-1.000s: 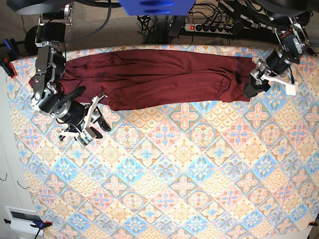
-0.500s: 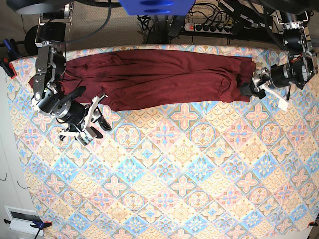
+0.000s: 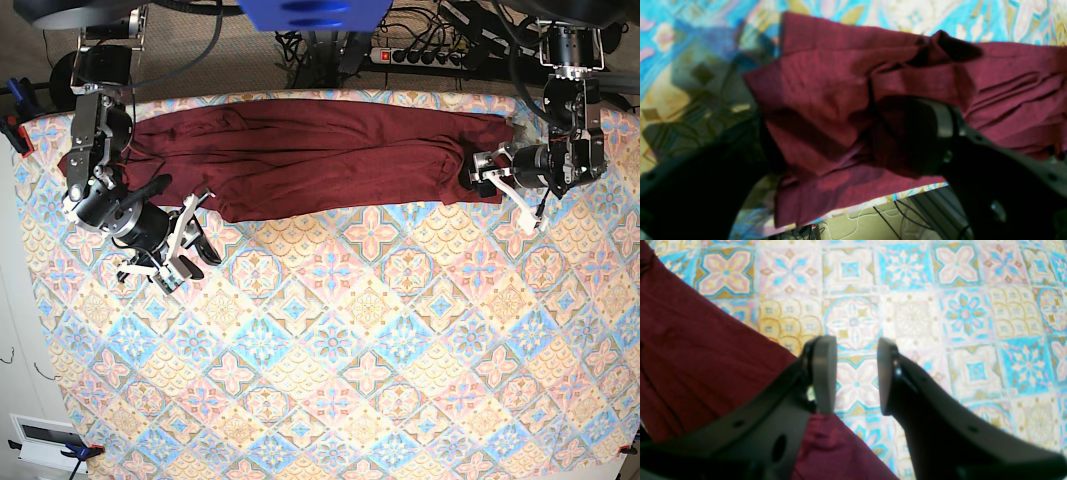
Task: Layout the t-shirt on the table in an organized manner, then fold the t-shirt properly
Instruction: 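Tuck the shirt end fabric with the left gripper into the fold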
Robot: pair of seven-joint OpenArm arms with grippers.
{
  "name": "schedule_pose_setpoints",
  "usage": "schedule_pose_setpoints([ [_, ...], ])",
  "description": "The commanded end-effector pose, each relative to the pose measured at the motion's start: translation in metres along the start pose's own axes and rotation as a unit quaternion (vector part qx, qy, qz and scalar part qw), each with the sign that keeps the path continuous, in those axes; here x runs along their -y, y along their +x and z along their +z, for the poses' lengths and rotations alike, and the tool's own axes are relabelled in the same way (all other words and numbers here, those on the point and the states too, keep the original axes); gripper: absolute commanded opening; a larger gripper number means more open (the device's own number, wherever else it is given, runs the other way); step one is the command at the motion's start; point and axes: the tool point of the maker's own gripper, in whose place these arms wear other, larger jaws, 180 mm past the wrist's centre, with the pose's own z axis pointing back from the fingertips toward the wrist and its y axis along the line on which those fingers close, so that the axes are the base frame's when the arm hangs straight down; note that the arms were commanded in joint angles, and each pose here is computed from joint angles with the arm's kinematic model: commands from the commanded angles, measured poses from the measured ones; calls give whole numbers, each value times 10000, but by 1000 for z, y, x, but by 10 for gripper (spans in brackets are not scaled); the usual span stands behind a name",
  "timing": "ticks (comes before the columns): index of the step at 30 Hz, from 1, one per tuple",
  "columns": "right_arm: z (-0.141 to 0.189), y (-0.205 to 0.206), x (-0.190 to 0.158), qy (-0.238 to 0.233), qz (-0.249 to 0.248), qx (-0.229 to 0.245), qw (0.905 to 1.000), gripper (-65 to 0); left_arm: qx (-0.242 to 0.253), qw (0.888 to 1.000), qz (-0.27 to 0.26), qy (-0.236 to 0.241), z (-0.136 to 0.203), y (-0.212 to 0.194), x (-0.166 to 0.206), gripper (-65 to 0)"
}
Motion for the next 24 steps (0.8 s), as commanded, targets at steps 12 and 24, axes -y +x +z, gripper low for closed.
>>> schedule_pose_setpoints([
  [12,5,16,5,-56,109,249,9996,-454,-100,9928,-226,-1176,-9,-15,46,-420],
  [24,5,16,6,-66,110,256,9996,-454,26,9915,-167,-1293,-5,-7,49,-650],
])
